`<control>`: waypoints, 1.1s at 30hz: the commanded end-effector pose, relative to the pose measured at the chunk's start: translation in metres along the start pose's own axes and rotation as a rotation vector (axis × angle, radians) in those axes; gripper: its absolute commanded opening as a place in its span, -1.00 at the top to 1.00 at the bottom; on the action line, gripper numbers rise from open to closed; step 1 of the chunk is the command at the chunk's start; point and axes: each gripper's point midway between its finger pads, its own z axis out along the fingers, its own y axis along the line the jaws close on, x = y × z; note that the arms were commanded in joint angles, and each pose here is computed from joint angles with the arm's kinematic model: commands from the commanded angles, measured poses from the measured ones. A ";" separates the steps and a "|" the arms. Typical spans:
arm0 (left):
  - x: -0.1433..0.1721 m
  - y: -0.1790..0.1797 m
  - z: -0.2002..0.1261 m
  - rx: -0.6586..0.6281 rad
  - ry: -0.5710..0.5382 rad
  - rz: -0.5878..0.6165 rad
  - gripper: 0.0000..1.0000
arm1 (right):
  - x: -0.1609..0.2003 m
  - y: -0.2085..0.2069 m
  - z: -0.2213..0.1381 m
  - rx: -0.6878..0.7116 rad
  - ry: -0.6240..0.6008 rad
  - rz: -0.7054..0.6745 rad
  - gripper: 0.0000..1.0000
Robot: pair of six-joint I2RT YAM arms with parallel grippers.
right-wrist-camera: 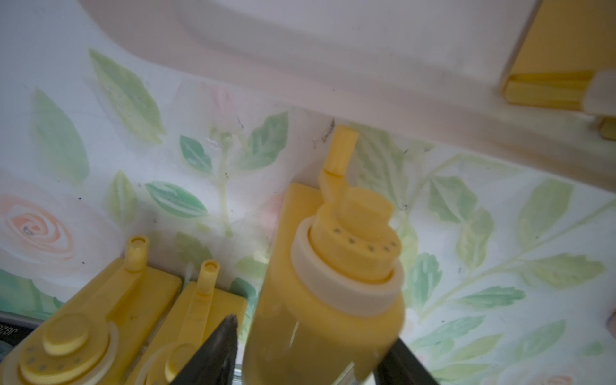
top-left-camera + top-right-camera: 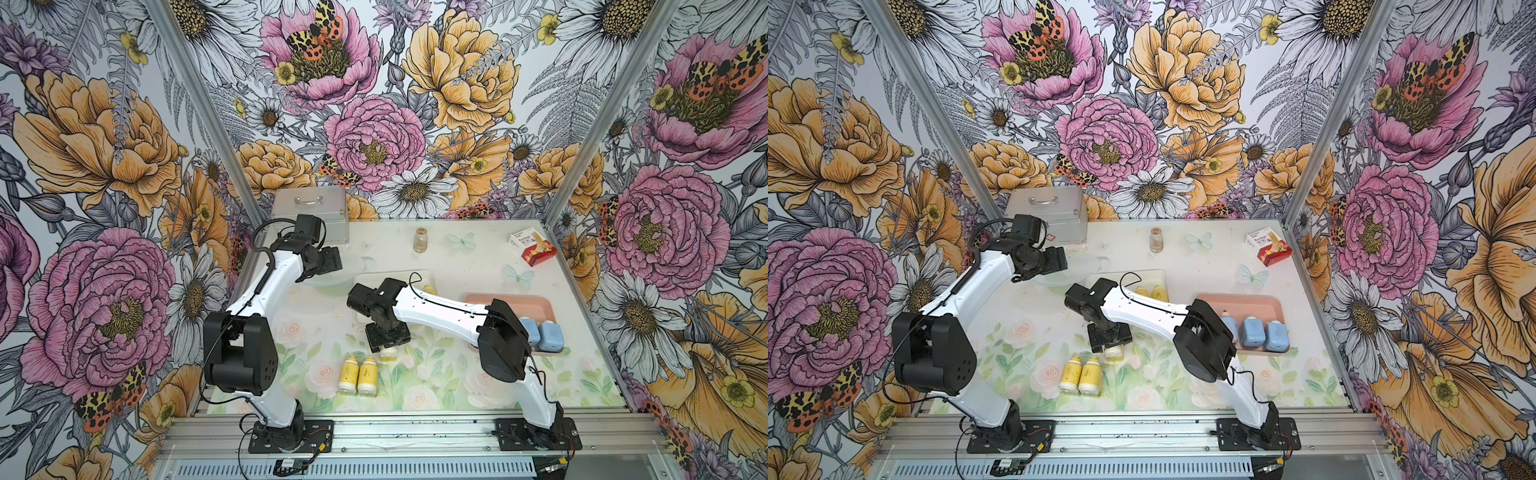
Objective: Place the pencil sharpeners by color into the storage box
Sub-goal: Pick up the pencil sharpener from the center of the board.
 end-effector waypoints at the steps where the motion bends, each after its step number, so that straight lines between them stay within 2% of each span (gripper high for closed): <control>1: -0.006 -0.002 -0.008 0.033 -0.031 -0.019 -0.78 | -0.003 -0.001 0.011 0.002 0.006 -0.004 -0.23; 16: -0.006 -0.002 -0.008 0.034 -0.030 -0.019 -0.78 | 0.002 -0.007 0.017 0.015 0.022 -0.009 -0.03; 22: -0.006 -0.002 -0.010 0.039 -0.032 -0.026 -0.78 | 0.002 -0.006 0.003 -0.009 0.002 -0.032 0.07; 33: -0.005 0.000 -0.007 0.032 -0.028 -0.029 -0.78 | 0.010 -0.016 -0.015 -0.019 -0.019 -0.060 0.13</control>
